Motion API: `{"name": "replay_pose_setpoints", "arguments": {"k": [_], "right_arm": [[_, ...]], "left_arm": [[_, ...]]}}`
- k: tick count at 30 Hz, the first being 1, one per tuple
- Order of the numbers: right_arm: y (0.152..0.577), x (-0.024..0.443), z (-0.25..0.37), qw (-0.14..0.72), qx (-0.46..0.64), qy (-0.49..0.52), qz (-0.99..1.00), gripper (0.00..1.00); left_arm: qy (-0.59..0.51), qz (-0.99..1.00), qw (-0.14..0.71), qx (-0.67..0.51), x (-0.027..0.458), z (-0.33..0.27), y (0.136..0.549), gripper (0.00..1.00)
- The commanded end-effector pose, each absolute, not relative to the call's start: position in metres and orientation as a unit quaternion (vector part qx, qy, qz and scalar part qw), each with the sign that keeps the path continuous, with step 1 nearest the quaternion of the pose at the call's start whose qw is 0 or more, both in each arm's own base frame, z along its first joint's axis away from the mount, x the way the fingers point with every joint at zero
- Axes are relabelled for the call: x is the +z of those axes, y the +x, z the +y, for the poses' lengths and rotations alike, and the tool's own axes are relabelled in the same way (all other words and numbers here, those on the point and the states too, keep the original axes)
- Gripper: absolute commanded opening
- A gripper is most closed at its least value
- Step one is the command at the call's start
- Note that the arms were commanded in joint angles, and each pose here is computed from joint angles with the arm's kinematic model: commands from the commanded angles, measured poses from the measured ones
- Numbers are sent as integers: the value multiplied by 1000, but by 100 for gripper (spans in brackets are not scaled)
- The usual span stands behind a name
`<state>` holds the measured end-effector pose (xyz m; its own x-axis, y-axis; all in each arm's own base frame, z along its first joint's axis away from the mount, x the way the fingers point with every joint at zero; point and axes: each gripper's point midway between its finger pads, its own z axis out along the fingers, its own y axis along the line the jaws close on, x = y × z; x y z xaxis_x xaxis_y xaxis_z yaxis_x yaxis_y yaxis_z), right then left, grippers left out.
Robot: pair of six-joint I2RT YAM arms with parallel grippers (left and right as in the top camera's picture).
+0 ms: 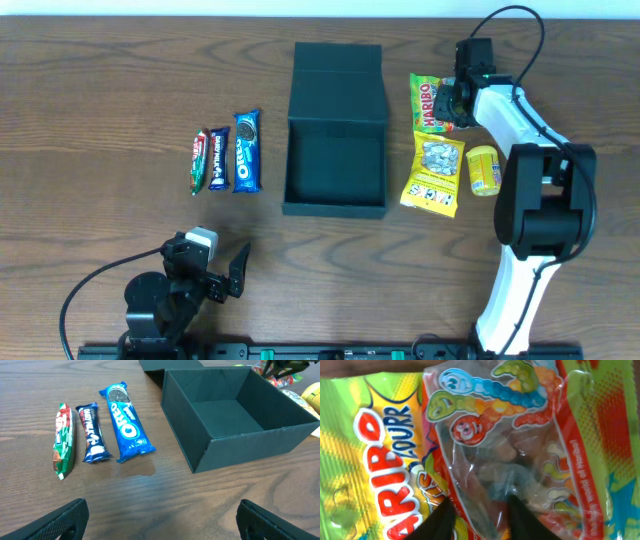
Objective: Pack container
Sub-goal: 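Reach right gripper to the Haribo Worms bag and grasp it, then carry the Haribo bag with right gripper over the black box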
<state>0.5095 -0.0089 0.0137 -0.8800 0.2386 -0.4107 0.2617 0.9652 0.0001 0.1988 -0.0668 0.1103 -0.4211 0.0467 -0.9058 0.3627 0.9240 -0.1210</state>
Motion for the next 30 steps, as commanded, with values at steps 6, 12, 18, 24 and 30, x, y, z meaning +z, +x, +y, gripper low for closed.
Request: {"name": "replay_pose_setpoints", "arguments": {"k": [6, 12, 18, 24, 30], "right_arm": [[483, -27, -3, 140, -17, 126, 982, 1], [504, 102, 12, 269, 6, 107, 957, 1], [463, 254, 70, 391, 71, 41, 917, 1], [375, 274, 205, 337, 212, -238, 886, 2], [365, 236, 235, 284, 198, -263, 901, 1]], "left_arm": [[121, 832, 518, -157, 104, -68, 198, 95], [121, 832, 518, -157, 104, -68, 198, 95], [121, 832, 518, -157, 104, -68, 198, 95], [121, 832, 518, -157, 104, -68, 198, 95], [121, 832, 518, -157, 104, -68, 198, 95]]}}
